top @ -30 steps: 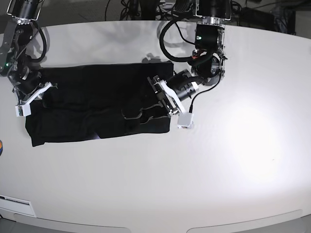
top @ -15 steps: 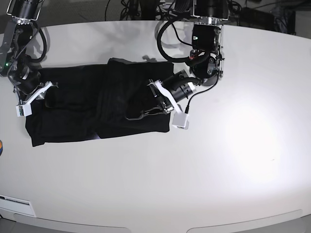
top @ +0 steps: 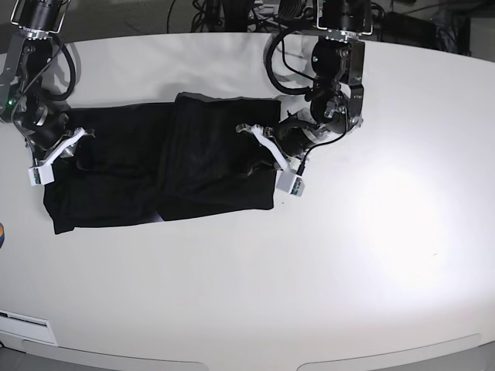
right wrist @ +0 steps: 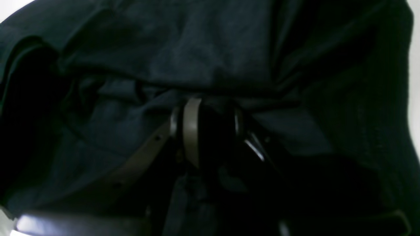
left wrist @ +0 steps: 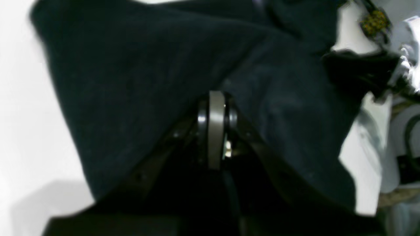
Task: Fold the T-shirt properly
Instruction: 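Press the folded end flat with the left gripper and release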
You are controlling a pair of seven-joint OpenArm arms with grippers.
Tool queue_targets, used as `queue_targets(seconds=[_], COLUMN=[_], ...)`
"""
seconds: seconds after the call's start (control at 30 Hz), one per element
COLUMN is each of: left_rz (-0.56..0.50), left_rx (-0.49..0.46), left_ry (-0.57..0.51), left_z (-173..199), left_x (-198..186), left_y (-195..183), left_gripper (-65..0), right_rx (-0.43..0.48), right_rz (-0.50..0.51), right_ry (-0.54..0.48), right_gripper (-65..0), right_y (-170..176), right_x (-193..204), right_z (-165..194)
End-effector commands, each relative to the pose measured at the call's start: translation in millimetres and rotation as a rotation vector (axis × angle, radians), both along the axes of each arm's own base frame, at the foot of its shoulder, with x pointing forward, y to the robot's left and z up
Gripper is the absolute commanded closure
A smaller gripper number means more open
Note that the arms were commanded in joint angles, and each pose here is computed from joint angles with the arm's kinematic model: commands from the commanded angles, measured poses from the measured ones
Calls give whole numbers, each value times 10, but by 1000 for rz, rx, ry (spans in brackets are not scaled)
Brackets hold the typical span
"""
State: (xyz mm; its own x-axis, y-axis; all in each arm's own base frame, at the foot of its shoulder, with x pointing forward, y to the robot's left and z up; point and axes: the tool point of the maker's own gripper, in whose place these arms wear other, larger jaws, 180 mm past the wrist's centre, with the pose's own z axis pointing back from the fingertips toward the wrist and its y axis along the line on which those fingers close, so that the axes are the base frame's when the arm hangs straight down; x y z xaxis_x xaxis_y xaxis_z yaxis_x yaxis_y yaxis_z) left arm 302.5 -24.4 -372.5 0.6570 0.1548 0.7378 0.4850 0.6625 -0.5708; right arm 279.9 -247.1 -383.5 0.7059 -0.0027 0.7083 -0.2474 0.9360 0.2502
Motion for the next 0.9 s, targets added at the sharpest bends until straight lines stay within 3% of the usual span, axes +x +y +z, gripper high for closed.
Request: queue_targets(seconds=[0.0, 0.13, 0.27, 0.5, 0.7, 0.87], left_rz=[7, 3, 49, 18, 6, -28], left_rx=[14, 80, 144, 414, 706, 880], left_ry=[42, 129, 191, 344, 293, 242], left_z=[-102, -449, -531, -593, -604, -665], left_x=[16, -22, 13, 172, 330, 284], left_y=[27, 140, 306, 578, 665, 617], left_gripper=[0, 0, 0, 0, 0, 0], right_rx=[-17, -32, -58, -56, -42, -41], right_rz=[18, 38, 61, 71, 68, 48], right_ry=[-46, -101, -154, -202, -207, -212], right_gripper=[-158, -158, -158, -158, -158, -166], right_y=[-26, 24, 72, 148, 160, 118], right_x=[75, 169, 235, 282, 287, 304], right_z=[151, 329, 521, 713, 728, 757])
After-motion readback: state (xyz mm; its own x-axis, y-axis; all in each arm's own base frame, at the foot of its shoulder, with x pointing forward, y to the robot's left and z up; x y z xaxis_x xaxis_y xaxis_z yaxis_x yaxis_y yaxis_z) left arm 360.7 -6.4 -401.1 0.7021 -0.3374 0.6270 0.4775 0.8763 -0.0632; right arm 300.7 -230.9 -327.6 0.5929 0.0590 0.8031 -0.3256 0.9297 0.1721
